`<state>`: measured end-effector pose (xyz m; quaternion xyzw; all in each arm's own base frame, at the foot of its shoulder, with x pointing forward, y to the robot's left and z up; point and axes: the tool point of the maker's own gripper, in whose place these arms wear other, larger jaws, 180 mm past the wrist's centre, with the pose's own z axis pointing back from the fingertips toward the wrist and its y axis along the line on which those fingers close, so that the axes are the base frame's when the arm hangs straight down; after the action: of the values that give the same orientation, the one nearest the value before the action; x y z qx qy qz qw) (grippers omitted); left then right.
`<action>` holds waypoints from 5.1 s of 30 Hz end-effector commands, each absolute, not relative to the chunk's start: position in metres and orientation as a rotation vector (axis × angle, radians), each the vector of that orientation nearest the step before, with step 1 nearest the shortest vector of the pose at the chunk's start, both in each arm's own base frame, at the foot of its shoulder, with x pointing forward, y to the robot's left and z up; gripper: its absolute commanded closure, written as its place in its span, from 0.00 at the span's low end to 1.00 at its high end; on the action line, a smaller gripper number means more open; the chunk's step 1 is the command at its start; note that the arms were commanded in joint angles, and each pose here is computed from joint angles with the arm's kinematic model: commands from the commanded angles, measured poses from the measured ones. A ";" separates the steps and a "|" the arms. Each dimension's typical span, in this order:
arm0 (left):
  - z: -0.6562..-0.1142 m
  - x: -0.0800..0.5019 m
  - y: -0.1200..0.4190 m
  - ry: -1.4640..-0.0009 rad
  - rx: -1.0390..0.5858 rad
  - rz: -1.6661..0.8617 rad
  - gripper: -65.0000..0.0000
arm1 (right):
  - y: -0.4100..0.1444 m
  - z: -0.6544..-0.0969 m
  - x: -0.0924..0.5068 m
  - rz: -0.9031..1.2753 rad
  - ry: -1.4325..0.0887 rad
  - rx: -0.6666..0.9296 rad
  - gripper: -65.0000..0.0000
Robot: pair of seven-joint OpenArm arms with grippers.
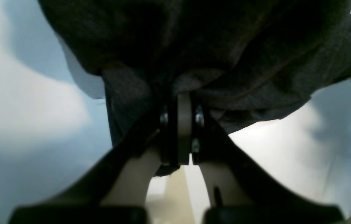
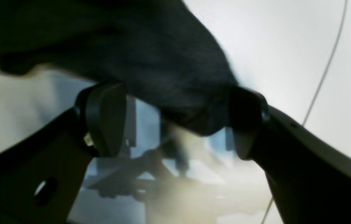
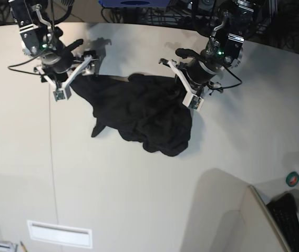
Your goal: Layout the t-shirt on the table in an organized manner, then fold the t-shirt properly
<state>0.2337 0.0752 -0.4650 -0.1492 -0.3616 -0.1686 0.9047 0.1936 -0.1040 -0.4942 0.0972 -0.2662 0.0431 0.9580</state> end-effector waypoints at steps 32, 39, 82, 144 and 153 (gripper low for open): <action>-0.244 0.512 -0.007 -1.016 -0.130 -0.555 1.00 | -0.226 -0.250 0.457 0.137 -1.083 -0.024 1.00; -0.130 0.512 -0.025 -1.292 -0.190 -0.550 1.00 | -0.278 -0.146 0.439 0.067 -1.348 -0.148 1.00; -0.401 0.313 0.098 -0.694 -0.139 -0.313 0.69 | -0.241 -0.455 0.180 -0.149 -0.662 0.005 0.77; -0.435 0.243 0.267 -0.781 -0.023 0.201 1.00 | -0.115 -0.401 0.307 0.021 -0.911 0.070 1.00; -0.421 0.227 0.323 -0.798 0.083 0.287 1.00 | -0.004 -0.425 0.333 0.375 -0.824 0.157 0.51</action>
<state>0.2189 0.3197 -0.4317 0.0369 -0.3683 0.1456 0.9175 0.3191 -0.0030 -0.4389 0.0792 -0.3720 0.1852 0.9061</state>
